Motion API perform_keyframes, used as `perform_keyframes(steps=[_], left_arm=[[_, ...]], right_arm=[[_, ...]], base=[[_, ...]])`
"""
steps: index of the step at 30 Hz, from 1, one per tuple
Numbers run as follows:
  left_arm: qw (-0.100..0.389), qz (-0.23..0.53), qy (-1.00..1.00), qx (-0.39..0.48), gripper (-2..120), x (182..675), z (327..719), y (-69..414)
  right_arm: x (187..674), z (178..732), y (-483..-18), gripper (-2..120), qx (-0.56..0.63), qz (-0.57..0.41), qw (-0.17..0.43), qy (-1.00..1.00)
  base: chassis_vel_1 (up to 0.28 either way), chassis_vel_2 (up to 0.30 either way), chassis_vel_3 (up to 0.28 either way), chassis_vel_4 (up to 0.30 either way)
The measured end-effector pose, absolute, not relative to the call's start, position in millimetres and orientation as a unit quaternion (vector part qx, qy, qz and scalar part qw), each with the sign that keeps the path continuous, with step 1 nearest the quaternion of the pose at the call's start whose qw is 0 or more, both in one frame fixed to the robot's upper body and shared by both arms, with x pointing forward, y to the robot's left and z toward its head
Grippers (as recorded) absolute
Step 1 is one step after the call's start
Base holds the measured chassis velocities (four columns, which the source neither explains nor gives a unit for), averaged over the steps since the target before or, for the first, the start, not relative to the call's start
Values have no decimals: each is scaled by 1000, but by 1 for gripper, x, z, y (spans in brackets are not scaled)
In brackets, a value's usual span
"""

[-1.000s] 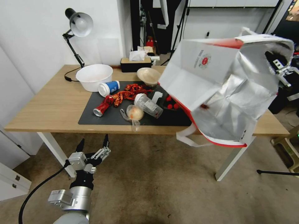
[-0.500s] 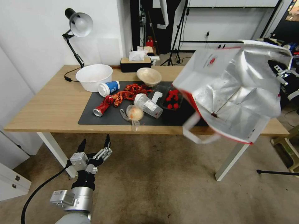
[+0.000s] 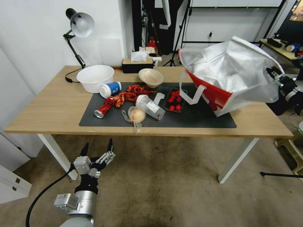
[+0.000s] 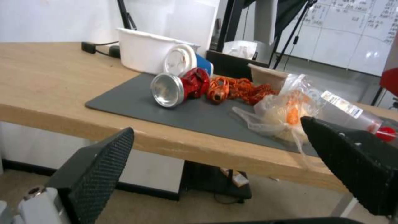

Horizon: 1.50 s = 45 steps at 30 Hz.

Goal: Pick up the food delivery bag from the floor and place it on the table.

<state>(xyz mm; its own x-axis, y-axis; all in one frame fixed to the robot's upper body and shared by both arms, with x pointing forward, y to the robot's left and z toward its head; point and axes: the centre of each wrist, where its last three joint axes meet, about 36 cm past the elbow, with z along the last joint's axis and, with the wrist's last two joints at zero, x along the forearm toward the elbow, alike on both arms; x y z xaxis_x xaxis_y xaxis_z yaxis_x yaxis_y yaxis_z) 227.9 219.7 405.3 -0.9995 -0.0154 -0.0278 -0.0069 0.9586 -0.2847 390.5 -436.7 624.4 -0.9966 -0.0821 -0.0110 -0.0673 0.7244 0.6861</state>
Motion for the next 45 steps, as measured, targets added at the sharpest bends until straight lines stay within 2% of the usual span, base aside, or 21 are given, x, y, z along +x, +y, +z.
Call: perform_keyframes(steps=[5, 15, 45], left_arm=[[12, -143, 990, -6, 100, 228, 403, 220], [12, -143, 990, -6, 100, 229, 400, 219], [17, -142, 990, -7, 100, 225, 403, 219]], right_arm=[[394, 629, -437, 0, 14, -366, 40, -930], [399, 637, -440, 0, 10, -359, 58, -932], [401, 644, -438, 0, -2, -329, 50, -943]], base=[[0, 0, 0, 0], [0, 0, 0, 0], [0, 0, 0, 0]])
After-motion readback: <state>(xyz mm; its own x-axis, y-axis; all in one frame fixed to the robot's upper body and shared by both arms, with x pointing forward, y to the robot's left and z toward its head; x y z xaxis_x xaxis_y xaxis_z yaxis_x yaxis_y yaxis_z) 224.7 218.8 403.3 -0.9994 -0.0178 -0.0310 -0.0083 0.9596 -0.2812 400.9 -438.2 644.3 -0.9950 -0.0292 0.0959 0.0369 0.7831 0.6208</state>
